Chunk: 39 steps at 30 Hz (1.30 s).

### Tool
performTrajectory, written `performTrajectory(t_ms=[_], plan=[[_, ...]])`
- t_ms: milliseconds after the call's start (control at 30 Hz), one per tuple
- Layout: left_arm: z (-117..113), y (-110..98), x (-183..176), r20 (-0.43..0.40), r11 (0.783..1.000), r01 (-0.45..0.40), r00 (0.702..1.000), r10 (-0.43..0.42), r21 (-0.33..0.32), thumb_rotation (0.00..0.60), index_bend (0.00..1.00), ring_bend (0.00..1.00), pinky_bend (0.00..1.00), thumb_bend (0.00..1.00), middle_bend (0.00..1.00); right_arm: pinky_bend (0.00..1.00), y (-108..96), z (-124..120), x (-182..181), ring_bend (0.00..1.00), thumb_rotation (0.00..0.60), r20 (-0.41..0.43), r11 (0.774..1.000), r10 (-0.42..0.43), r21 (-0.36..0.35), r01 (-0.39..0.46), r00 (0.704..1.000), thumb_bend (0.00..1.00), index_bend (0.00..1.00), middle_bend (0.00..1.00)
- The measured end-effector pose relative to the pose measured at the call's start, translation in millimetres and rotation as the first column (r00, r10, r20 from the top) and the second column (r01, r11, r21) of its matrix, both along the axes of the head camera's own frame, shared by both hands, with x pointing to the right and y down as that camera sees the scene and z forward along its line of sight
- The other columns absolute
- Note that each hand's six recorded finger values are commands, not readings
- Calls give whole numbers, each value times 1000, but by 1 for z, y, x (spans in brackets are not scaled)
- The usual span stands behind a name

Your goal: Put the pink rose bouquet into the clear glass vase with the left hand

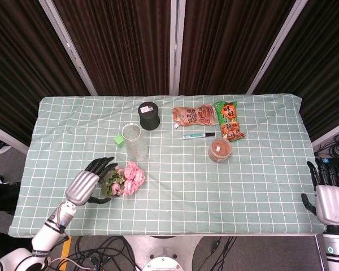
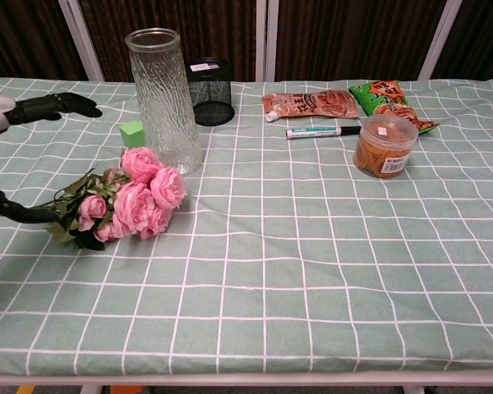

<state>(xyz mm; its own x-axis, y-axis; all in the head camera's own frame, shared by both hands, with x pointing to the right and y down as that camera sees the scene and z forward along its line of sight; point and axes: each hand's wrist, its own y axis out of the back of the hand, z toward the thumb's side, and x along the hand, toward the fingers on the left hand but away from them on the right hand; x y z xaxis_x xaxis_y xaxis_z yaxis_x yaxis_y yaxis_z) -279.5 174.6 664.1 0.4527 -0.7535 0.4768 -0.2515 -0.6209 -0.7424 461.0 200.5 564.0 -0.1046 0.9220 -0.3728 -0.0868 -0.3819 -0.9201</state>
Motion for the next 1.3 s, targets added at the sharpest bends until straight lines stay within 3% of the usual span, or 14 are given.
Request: performTrajectory(t_ms=[167,367,733,1300], plan=[[17,-6,15,-35,997,19,999,-22,-80,600,88,0,86,88,0,0,1,1,2,0,600,12,1000,-1,-10,1,1000,224,0,0],[32,-16,32,-43,992,11,999,-17,-128,600,86,0,85,88,0,0,0,1,3,0,600,14,1000,-2,-4,2,1000,224,0,0],[49,-10,49,-38,982,-40,999,33,-182,600,86,0,85,88,0,0,1,0,6,0,600,13,1000,1,0,-1,1000,231,0,0],[61,-8,64,-16,974,-100,995,99,-205,600,86,0,108,89,0,0,3,1,11,0,600,16,1000,15,-1,-15,1000,245,0,0]])
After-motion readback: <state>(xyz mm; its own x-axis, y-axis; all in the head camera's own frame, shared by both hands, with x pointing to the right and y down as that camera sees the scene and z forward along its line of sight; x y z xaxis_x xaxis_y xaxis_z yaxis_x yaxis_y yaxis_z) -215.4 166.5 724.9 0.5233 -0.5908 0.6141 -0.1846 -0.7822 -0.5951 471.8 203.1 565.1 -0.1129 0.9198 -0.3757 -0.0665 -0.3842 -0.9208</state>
